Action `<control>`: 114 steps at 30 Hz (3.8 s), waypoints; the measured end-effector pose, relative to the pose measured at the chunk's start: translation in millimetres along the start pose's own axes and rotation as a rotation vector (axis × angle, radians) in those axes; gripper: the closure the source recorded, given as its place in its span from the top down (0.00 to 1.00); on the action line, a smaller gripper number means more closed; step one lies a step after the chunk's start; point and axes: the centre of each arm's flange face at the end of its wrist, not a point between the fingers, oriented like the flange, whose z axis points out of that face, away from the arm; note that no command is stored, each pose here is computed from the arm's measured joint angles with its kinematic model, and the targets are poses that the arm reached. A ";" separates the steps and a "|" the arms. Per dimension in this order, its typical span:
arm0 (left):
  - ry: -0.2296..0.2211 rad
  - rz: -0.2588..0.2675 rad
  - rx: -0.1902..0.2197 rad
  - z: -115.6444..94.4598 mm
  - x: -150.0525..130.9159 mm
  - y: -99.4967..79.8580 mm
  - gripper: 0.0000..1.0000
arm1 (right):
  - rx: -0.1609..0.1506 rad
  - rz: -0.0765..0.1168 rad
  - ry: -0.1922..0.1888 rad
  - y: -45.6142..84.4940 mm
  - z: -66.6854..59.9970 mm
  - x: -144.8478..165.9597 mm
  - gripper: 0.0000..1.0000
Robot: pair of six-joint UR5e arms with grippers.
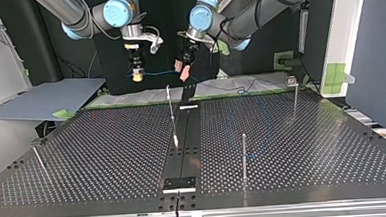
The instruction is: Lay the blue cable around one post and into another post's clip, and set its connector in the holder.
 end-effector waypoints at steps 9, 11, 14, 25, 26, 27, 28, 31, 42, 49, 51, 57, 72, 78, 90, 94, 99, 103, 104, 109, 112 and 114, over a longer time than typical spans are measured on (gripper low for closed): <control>-0.063 0.010 -0.038 15.8 7.0 12.9 1.00 | 0.017 -0.003 -0.019 -5.9 -7.2 -4.2 0.20; -0.078 0.013 -0.048 17.0 5.4 14.3 1.00 | 0.018 -0.003 -0.018 -6.3 -7.4 -4.4 0.20; -0.105 0.022 -0.061 18.5 2.3 16.0 0.96 | 0.017 -0.003 -0.017 -5.9 -7.2 -4.3 0.20; -0.195 0.077 -0.085 21.8 -2.9 14.0 0.09 | -0.002 -0.004 -0.008 4.1 -1.1 -3.3 0.20; -0.203 0.083 -0.081 22.6 -2.6 13.8 0.09 | -0.004 -0.004 -0.007 5.1 -0.3 -3.1 0.20; -0.208 0.085 -0.077 23.3 -2.8 13.8 0.09 | -0.007 -0.003 -0.004 6.4 0.7 -2.8 0.20; -0.215 0.085 -0.072 24.1 -3.1 13.6 0.09 | -0.009 -0.002 -0.001 7.4 1.6 -2.6 0.20; -0.238 0.087 -0.057 26.9 -5.4 12.5 0.09 | -0.016 0.002 0.014 10.8 5.1 -1.5 0.20; -0.237 0.119 -0.052 33.6 3.1 22.1 0.09 | -0.061 0.016 0.008 34.6 23.0 -35.1 0.20; -0.202 0.132 -0.060 39.8 26.1 39.4 0.09 | -0.080 0.015 -0.014 48.6 37.2 -58.3 0.20; -0.199 0.136 -0.061 41.9 28.4 41.1 0.09 | -0.085 0.011 -0.021 52.1 42.0 -60.6 0.20; -0.194 0.144 -0.062 45.4 29.8 41.7 0.09 | -0.093 0.015 -0.021 58.0 49.5 -61.1 0.20; -0.122 0.186 -0.056 80.1 64.6 46.7 0.09 | -0.113 0.026 -0.005 74.4 85.5 -57.4 0.20; -0.138 0.166 -0.045 91.8 58.7 40.4 0.09 | -0.119 0.027 -0.004 77.4 90.1 -56.8 0.20; -0.153 0.157 -0.078 100.1 48.1 48.3 0.09 | -0.139 0.007 -0.074 86.2 86.2 -73.3 0.20; -0.157 0.155 -0.088 101.9 44.1 53.1 0.09 | -0.148 0.005 -0.091 91.2 86.3 -83.6 0.20; -0.168 0.151 -0.096 106.5 37.8 57.9 0.09 | -0.157 0.009 -0.078 96.9 89.6 -85.2 0.20; -0.177 0.151 -0.099 112.8 31.9 58.7 0.09 | -0.163 0.012 -0.065 100.8 93.3 -83.0 0.20; -0.177 0.152 -0.101 114.5 30.5 58.5 0.09 | -0.164 0.013 -0.062 101.7 94.1 -82.5 0.20; -0.176 0.154 -0.106 119.5 25.7 59.4 0.09 | -0.171 0.019 -0.050 106.1 97.1 -80.9 0.20; -0.173 0.154 -0.106 121.1 24.2 60.2 0.09 | -0.175 0.022 -0.048 108.6 98.6 -80.1 0.20; -0.170 0.155 -0.108 121.5 23.7 60.9 0.09 | -0.178 0.023 -0.049 110.6 99.2 -79.8 0.20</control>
